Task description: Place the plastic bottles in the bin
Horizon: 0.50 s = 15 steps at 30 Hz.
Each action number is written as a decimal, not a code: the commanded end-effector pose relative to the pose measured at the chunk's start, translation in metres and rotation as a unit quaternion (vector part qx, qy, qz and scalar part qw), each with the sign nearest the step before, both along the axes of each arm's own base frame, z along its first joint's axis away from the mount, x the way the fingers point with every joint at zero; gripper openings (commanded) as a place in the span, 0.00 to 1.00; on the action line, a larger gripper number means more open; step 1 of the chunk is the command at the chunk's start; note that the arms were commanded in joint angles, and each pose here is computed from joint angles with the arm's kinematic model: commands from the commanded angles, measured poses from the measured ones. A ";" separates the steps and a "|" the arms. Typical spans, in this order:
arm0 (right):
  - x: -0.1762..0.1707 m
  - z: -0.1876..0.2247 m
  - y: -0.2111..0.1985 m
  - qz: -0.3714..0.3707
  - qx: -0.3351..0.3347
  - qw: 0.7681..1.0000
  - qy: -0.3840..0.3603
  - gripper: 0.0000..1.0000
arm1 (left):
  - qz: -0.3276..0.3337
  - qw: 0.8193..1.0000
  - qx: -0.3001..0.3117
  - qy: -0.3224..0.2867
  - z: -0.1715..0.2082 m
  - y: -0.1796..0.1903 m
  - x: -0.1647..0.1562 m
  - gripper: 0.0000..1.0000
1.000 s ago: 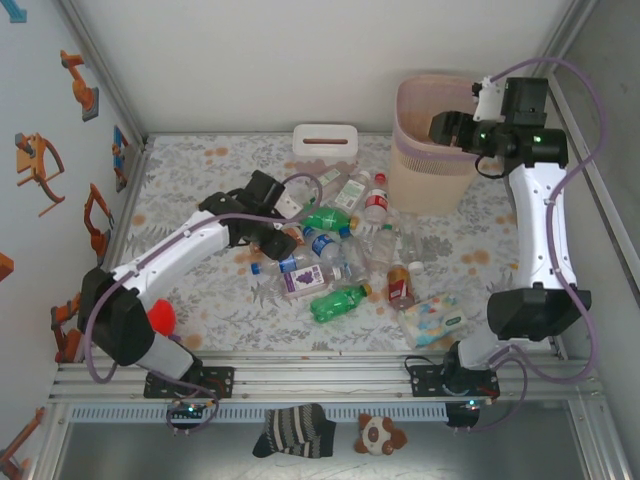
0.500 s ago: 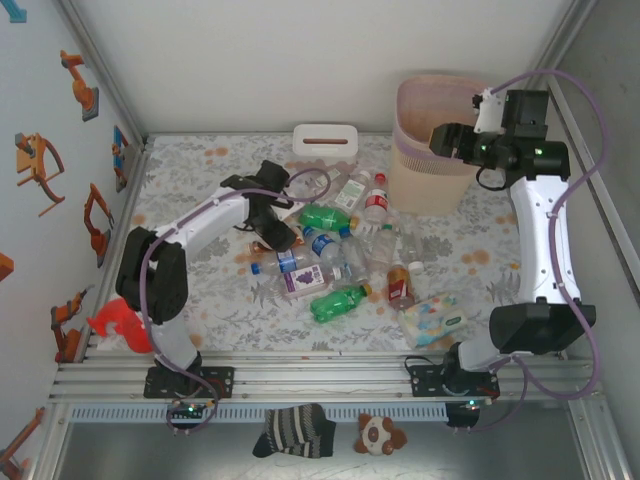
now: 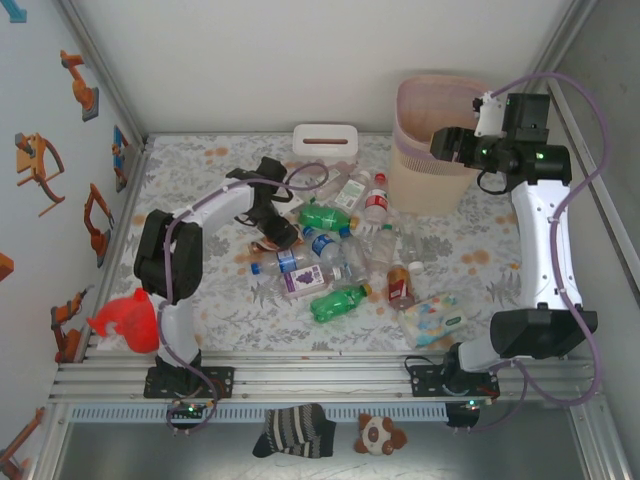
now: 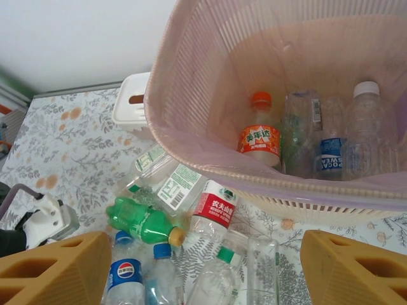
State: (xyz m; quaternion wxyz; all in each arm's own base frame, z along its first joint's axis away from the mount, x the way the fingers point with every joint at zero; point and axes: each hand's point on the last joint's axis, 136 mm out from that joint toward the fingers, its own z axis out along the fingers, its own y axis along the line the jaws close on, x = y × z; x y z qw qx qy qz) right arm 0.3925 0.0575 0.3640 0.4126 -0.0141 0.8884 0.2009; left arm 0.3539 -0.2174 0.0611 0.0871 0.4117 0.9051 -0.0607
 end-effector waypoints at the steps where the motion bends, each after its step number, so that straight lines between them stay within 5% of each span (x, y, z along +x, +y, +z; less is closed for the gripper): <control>1: -0.008 0.007 -0.001 0.002 -0.010 1.000 -0.011 0.77 | 0.005 1.000 -0.011 0.027 -0.009 0.004 -0.002 0.77; 15: -0.008 0.000 0.002 0.007 -0.003 1.000 0.000 0.77 | 0.092 0.995 0.010 0.041 -0.020 0.051 -0.008 0.76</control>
